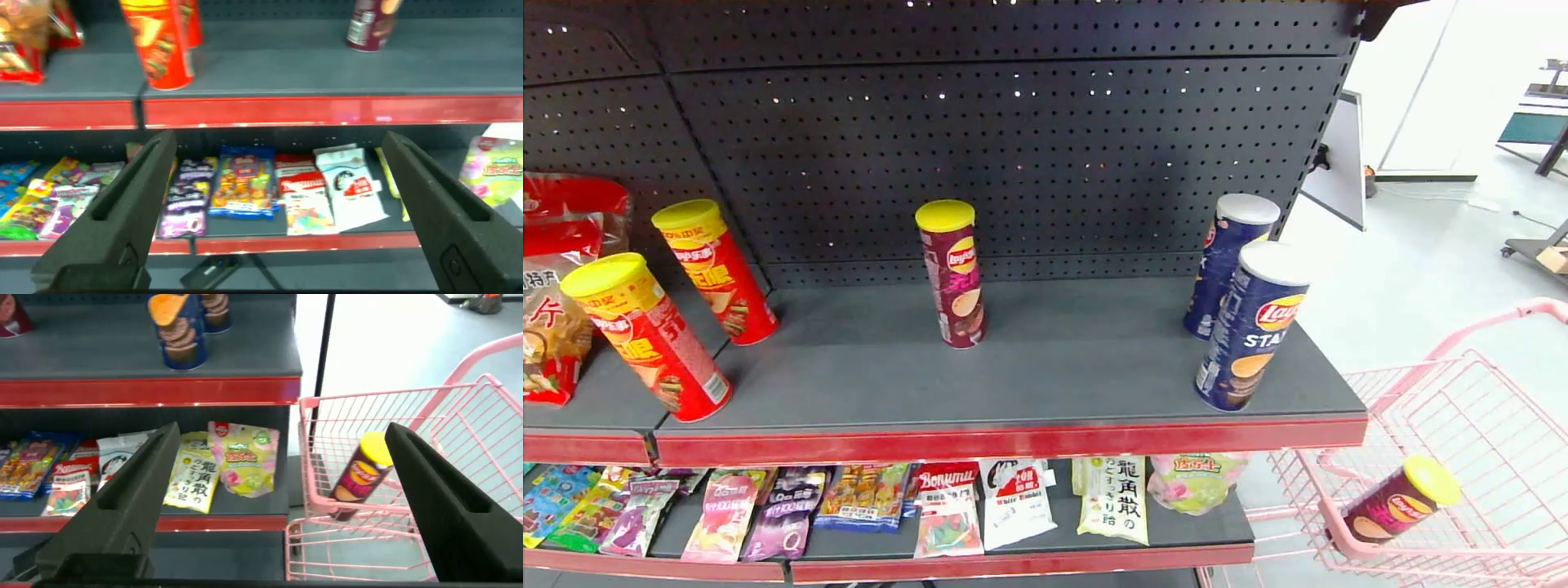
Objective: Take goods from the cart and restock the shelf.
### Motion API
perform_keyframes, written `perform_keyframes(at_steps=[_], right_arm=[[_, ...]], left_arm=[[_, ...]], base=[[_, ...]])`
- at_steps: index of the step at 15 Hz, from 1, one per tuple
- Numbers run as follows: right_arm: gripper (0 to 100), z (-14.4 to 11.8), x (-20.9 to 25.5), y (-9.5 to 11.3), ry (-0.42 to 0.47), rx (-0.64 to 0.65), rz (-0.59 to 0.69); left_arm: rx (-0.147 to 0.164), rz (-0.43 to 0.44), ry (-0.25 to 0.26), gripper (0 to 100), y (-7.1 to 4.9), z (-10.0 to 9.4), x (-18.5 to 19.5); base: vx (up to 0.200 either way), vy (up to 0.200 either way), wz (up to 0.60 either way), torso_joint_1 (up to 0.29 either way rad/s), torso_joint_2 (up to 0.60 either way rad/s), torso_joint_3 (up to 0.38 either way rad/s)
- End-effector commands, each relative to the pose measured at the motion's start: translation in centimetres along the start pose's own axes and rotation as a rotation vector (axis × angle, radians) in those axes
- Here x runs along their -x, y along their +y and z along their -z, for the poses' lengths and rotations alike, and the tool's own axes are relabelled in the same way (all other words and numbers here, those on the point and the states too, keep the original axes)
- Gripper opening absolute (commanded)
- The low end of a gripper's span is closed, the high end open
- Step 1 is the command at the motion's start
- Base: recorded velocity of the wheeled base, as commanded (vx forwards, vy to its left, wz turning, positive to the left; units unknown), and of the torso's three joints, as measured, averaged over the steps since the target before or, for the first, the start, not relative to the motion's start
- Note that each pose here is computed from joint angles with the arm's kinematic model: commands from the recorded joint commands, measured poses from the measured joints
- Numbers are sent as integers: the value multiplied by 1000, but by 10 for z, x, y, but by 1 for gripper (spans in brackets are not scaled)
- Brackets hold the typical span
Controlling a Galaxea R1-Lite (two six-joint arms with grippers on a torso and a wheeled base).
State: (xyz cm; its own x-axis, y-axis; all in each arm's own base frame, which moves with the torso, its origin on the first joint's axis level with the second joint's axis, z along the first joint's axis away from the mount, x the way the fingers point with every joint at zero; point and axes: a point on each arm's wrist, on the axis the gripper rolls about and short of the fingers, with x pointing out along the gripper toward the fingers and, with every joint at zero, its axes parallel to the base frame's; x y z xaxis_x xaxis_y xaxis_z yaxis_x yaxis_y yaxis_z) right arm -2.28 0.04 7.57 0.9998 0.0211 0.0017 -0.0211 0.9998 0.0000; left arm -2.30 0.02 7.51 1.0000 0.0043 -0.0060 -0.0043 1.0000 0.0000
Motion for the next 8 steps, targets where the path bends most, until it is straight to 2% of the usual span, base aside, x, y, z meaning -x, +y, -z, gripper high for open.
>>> perform_keyframes(at_steps=[1,6,8], right_arm=[[100,0,0,0,2,0,0],[100,0,0,0,2,2,0],[100,0,0,0,0,3,-2]], left_arm=[[0,0,0,100,0,0,0],[0,0,0,100,0,0,0],[2,0,0,100,0,0,0]], base=[[0,-200,0,2,12,2],[0,0,0,0,0,0],[0,0,-600,0,0,0]])
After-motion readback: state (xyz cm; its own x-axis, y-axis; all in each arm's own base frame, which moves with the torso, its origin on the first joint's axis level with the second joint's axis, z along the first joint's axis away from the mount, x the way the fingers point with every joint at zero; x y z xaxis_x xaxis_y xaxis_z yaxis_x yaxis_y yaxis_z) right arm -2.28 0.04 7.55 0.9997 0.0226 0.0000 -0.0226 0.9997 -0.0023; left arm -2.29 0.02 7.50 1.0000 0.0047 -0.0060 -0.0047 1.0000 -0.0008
